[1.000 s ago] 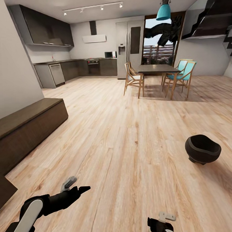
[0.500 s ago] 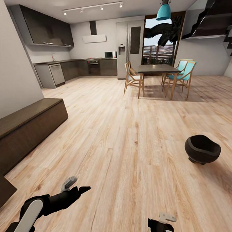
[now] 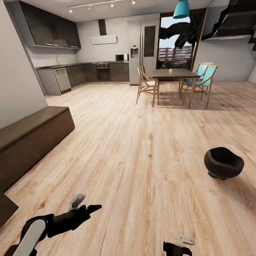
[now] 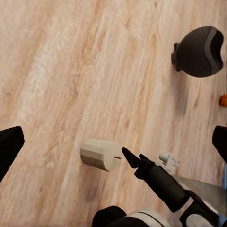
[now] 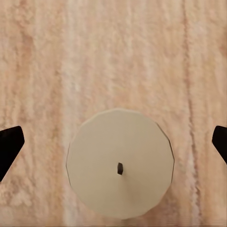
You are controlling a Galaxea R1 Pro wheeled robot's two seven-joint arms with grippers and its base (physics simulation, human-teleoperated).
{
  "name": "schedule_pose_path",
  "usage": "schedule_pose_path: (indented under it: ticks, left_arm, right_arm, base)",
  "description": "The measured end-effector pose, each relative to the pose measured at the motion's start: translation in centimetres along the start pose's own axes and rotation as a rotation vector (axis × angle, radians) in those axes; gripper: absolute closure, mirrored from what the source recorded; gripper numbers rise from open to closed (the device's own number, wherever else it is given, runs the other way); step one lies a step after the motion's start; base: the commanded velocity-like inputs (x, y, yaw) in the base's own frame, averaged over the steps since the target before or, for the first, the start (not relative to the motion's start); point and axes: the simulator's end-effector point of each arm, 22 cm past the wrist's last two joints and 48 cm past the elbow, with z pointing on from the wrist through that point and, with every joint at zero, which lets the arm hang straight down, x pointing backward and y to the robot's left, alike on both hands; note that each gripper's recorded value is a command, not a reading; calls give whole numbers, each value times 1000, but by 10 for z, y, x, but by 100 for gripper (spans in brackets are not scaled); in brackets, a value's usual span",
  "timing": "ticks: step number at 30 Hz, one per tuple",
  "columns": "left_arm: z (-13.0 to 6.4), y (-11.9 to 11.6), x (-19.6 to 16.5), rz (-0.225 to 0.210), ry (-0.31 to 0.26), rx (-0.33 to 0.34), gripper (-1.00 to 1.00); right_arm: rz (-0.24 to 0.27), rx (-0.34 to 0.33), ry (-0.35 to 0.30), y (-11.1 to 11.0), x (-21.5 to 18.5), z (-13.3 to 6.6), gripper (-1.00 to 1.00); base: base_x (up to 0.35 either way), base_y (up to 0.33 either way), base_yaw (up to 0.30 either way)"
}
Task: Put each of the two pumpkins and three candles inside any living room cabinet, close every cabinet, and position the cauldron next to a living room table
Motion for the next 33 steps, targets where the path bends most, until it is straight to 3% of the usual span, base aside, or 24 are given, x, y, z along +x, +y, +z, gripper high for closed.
schedule_pose_path:
  ticks: [5,19,33]
  left_arm:
    - [3,-7,5,-23,23,63,-100]
    - [17,10,15,-63,62,54,-100]
    - [24,20,21,-81,81,42,-100]
  right_arm:
    - [-3,4,20,-2,10,4,-100]
    - [-9,18,73,-7,36,14,-100]
    - [-4,25,62,-10,41,19,-100]
  base:
    - [0,0,0]
    - [0,0,0]
    - [0,0,0]
